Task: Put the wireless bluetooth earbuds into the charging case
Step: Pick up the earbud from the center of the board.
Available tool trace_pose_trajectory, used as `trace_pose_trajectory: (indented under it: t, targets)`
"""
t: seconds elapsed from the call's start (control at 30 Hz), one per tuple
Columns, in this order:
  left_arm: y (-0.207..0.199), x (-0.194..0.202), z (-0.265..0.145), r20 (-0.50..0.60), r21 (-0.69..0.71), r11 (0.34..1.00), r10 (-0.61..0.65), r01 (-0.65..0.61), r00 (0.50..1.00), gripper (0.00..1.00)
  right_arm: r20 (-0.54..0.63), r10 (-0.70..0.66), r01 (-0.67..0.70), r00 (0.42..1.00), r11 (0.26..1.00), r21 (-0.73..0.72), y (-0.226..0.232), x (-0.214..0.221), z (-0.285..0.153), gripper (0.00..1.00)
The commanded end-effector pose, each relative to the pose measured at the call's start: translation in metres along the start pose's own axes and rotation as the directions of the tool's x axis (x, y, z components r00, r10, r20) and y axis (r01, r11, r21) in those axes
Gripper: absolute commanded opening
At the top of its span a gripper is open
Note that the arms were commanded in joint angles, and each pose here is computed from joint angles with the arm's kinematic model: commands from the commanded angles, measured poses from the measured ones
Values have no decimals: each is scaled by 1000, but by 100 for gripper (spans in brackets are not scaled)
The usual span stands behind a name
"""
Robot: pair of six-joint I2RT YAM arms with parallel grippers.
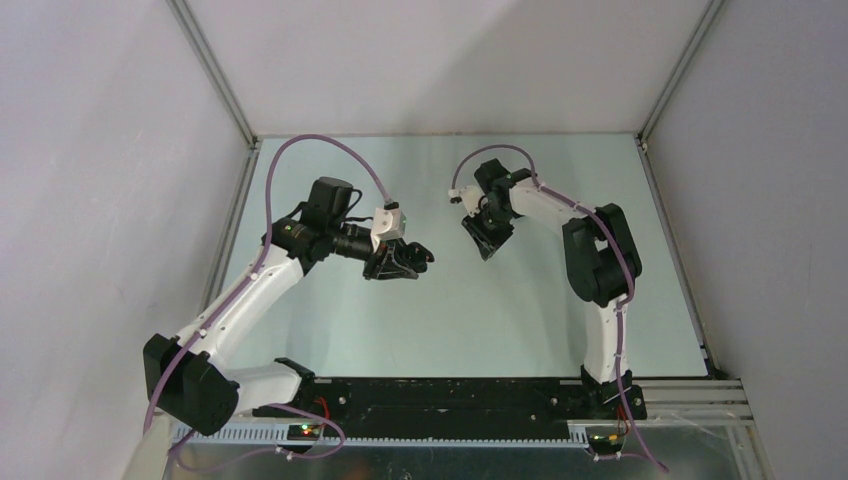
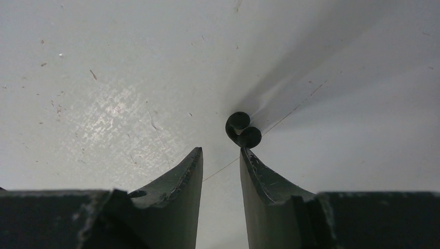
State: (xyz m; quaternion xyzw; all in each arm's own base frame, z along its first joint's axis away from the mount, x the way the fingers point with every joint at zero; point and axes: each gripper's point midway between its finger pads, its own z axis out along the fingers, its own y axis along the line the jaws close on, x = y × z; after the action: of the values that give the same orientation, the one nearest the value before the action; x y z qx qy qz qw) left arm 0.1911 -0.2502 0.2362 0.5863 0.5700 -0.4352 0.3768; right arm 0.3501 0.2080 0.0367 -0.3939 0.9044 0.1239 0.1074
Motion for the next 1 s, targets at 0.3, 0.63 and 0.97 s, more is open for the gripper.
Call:
trace_pose_trajectory:
  t: [0.3,0.63,0.97]
  targets:
    - [-1,-19,-4,24,-11,996,89,-89,996,1,15,-41,41,999,999,18,0,-7,6,38]
    - [-1,-19,-4,23,-12,996,89,-89,996,1,4,-47,47,999,998,33,-4,-4,10,40]
    - [0,-18,-3,22,-11,996,89,-89,996,1,-2,-57,57,998,998,39,-6,-3,12,41]
